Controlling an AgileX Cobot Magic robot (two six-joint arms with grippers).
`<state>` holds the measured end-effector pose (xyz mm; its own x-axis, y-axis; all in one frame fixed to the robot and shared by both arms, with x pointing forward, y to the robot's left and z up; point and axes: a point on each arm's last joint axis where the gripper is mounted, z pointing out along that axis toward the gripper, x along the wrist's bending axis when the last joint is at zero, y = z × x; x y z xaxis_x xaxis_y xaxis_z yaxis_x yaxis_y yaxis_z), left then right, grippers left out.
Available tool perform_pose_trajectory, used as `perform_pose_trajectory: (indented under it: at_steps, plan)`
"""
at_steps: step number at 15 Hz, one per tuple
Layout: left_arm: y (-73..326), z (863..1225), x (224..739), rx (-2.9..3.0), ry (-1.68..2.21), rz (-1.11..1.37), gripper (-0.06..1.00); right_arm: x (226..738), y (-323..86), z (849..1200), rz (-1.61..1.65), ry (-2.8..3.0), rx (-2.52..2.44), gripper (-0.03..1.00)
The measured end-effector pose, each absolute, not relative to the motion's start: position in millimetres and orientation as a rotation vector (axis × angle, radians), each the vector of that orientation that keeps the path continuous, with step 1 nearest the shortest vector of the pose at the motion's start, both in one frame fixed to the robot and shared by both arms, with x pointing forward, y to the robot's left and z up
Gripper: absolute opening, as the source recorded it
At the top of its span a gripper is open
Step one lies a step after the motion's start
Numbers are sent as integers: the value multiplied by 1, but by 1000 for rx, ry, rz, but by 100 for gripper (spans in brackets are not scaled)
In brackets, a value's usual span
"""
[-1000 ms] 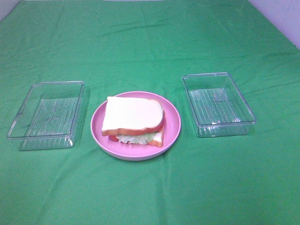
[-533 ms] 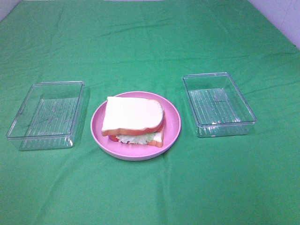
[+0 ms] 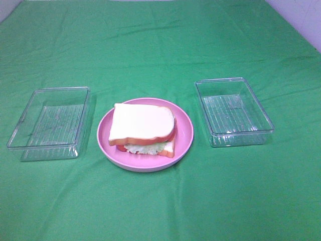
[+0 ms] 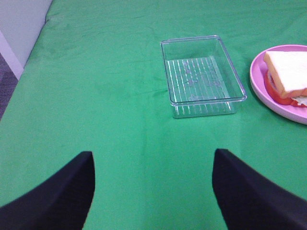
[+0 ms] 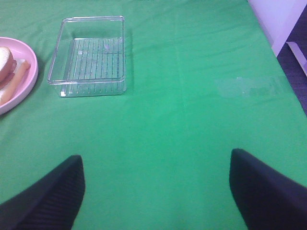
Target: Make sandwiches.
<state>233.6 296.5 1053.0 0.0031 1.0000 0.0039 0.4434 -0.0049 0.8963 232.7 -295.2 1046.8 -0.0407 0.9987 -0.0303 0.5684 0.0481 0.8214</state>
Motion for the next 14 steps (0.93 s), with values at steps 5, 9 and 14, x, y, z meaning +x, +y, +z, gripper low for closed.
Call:
perform_pose_trajectory:
  at_steps: [5, 9, 14]
  plan:
    - [296, 1053, 234, 1544, 1535, 958, 66, 227, -295, 1046, 874, 1657, 1564, 78]
    - [296, 1053, 234, 1543, 1534, 958, 66, 227, -295, 1046, 875, 1656, 1563, 77]
    - [296, 1053, 234, 1543, 1534, 958, 66, 227, -295, 1046, 875, 1656, 1563, 77]
